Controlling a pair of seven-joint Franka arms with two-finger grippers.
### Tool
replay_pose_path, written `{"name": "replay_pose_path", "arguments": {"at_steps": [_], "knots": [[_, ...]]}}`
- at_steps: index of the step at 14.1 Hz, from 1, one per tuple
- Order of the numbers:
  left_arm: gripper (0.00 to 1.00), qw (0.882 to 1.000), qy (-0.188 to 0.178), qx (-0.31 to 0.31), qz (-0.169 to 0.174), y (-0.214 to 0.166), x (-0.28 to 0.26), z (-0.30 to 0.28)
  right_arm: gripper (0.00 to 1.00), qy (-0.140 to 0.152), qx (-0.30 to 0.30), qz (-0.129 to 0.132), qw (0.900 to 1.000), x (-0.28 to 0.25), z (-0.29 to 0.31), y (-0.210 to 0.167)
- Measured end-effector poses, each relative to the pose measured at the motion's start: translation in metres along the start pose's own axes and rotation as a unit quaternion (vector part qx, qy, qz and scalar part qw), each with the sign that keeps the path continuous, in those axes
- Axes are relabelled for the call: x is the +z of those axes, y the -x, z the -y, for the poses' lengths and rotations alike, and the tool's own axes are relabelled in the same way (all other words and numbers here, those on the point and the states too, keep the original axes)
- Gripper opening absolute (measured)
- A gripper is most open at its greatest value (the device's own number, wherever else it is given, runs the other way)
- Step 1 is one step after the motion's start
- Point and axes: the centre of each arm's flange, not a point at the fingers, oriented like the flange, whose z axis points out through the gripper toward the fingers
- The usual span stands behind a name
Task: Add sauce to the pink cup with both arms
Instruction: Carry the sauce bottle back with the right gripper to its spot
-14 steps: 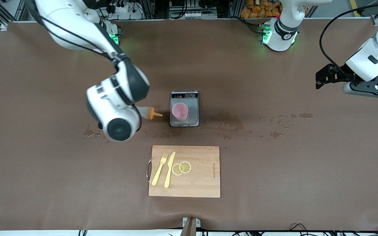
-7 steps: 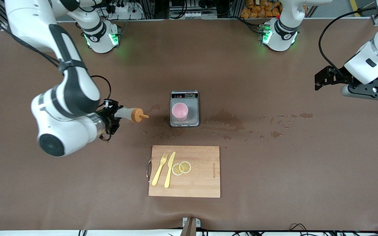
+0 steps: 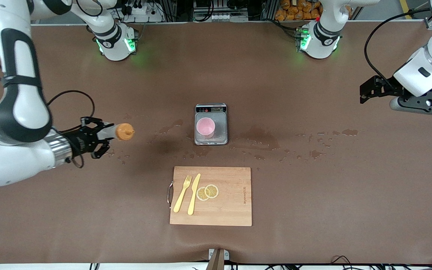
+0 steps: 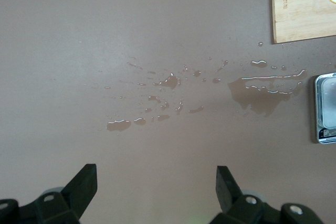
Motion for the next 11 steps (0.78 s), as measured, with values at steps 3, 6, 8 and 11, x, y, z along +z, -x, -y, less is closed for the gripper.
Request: {"name": "replay_pose_path", "arguments": {"at_steps": [3, 6, 8, 11], "knots": [[1.0, 1.0, 0.0, 0.0, 0.0, 0.0, 0.0, 0.0, 0.41, 0.001, -0.055, 0.053, 0.997, -0.013, -0.01, -0.075], [1.0, 1.0, 0.0, 0.0, 0.001, -0.001, 0.002, 0.0, 0.41, -0.004, -0.11, 0.085, 0.99, -0.013, -0.018, -0.131], [1.0, 1.0, 0.0, 0.0, -0.002, -0.002, 0.001, 0.0, 0.41, -0.007, -0.14, 0.106, 0.984, -0.007, -0.022, -0.166], [1.0, 1.0, 0.0, 0.0, -0.003, -0.002, 0.0, 0.0, 0.41, -0.011, -0.174, 0.141, 0.975, 0.009, -0.021, -0.22]]}}
